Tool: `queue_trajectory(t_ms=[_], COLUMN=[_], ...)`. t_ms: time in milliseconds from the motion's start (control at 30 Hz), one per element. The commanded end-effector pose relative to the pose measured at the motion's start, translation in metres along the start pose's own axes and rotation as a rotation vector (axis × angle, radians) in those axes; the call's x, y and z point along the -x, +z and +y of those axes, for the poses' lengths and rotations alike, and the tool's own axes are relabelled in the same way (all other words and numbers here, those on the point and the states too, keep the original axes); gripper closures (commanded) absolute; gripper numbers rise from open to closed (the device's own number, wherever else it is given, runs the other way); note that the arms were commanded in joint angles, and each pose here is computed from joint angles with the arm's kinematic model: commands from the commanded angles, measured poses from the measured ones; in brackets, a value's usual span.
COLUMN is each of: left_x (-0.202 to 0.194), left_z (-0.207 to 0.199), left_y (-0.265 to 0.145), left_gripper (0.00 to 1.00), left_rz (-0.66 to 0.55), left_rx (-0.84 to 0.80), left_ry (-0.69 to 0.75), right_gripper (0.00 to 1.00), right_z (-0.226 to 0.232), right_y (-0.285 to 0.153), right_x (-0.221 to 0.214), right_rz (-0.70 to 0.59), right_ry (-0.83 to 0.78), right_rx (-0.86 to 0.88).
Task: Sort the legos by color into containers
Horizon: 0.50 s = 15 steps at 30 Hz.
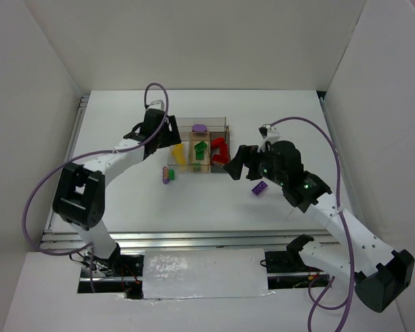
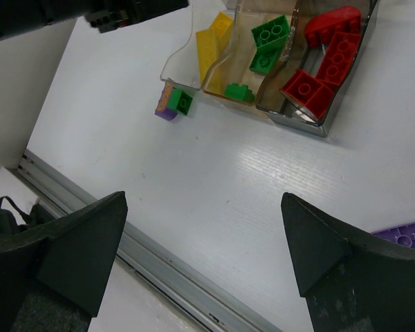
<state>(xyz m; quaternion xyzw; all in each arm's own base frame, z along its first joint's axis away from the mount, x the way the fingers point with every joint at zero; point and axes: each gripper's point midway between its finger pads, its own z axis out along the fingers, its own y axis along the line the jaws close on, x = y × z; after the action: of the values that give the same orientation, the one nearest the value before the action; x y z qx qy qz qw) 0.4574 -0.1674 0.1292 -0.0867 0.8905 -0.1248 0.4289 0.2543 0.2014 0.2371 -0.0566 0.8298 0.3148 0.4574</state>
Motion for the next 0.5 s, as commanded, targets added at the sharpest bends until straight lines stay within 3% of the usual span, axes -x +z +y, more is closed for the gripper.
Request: queue_trajectory(t_ms=[0,167,200,333,467], left_x=[0.022,-0.013,-0.038,-0.066,-0.087], left_z=[0.026,0.032,0.039,0.019,0.013], left_y=[-0.049,-0.099,-0.099,-0.131,-0.156], left_gripper=[0.16,0.16,0.16,0.17,0.17], left_rz=[-0.109,-0.093,-0.052,-0.049,-0.027], left_rx=[0.129,0.087,0.083,-0.092,-0.171], left_ry=[-0.059,-0.097,-0.09,-0.073,-0.04], right_gripper=[0.0,0.0,0.0,0.0,0.0], right_z=[-0.001,-0.01,-0.016,-0.06,-0.127], right_y=[0.004,0.008,0.008,0.007,0.013], right_x=[0.002,0.001,0.003,0.007,-0.02], right_rz=[-0.006,-0.009,-0.016,-0.057,0.01], right_ry=[-0.009,0.012,0.022,0.137,0.252], right_rx=[-0.001,-0.058,-0.089,-0.329,-0.628])
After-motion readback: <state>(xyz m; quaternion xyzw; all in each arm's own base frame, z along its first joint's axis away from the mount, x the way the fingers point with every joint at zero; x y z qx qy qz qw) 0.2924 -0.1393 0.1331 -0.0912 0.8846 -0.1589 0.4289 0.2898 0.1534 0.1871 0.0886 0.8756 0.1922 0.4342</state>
